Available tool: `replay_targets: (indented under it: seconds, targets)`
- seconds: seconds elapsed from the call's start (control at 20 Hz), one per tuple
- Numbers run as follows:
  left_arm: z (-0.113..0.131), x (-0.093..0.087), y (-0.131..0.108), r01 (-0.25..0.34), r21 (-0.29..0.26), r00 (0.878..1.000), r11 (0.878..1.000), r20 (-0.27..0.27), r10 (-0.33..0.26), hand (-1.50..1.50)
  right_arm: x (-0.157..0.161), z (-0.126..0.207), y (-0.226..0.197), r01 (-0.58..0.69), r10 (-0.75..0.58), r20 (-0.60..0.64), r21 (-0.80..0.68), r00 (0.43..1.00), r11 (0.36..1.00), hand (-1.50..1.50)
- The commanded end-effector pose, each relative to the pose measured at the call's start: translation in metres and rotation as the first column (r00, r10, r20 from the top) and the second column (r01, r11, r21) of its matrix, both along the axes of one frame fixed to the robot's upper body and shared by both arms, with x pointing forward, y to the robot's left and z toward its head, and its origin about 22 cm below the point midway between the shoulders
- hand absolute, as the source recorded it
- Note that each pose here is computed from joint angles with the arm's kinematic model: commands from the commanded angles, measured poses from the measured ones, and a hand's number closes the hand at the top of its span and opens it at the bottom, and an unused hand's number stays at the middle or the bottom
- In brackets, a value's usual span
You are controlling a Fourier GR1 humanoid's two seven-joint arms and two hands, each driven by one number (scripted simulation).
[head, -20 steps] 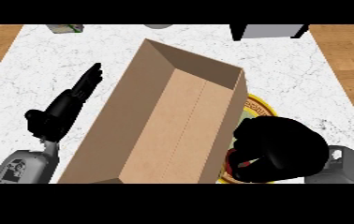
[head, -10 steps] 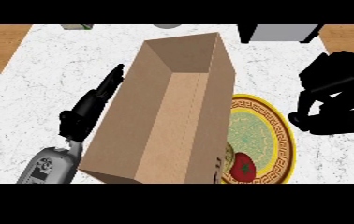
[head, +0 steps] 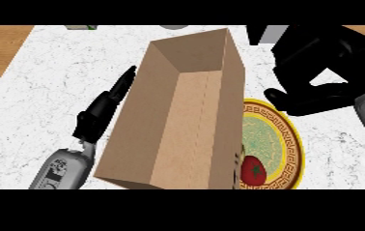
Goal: Pick the squash from the plate and place it in the cardboard box
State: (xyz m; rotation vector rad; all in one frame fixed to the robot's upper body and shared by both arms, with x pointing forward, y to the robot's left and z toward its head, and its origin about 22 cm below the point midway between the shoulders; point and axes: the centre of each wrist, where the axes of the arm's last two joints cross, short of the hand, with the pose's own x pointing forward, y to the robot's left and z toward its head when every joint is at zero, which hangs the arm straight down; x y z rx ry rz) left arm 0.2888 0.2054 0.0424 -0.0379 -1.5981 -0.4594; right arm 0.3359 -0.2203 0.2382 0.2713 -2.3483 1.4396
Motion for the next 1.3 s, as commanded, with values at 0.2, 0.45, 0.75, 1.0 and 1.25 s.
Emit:
replay_targets:
  seconds: [0.2,0.45,0.75,1.0,1.25]
  targets:
    - [-0.003,-0.009,0.000,-0.001,0.011,1.000,1.000,0.005,0.001,0.00,0.020,0.006,0.047,0.069,-0.069,0.000,-0.001,0.998,0.998,1.50]
    - [-0.008,0.003,0.005,0.017,-0.002,1.000,1.000,-0.005,-0.017,0.00,0.028,-0.023,0.085,0.084,-0.079,0.085,-0.061,0.993,0.995,1.50]
    - [-0.015,-0.009,0.006,-0.006,-0.002,1.000,1.000,0.000,0.006,0.00,0.030,-0.065,0.132,0.108,-0.097,0.106,-0.107,0.990,0.988,1.50]
    - [-0.004,-0.005,0.010,0.006,-0.003,1.000,1.000,-0.008,-0.006,0.00,0.040,-0.093,0.146,0.113,-0.122,-0.041,-0.180,0.992,0.977,1.50]
    - [0.006,0.001,-0.014,0.005,-0.004,1.000,1.000,-0.010,-0.005,0.00,0.059,-0.117,0.165,0.073,-0.125,-0.165,-0.287,0.978,0.955,-1.50]
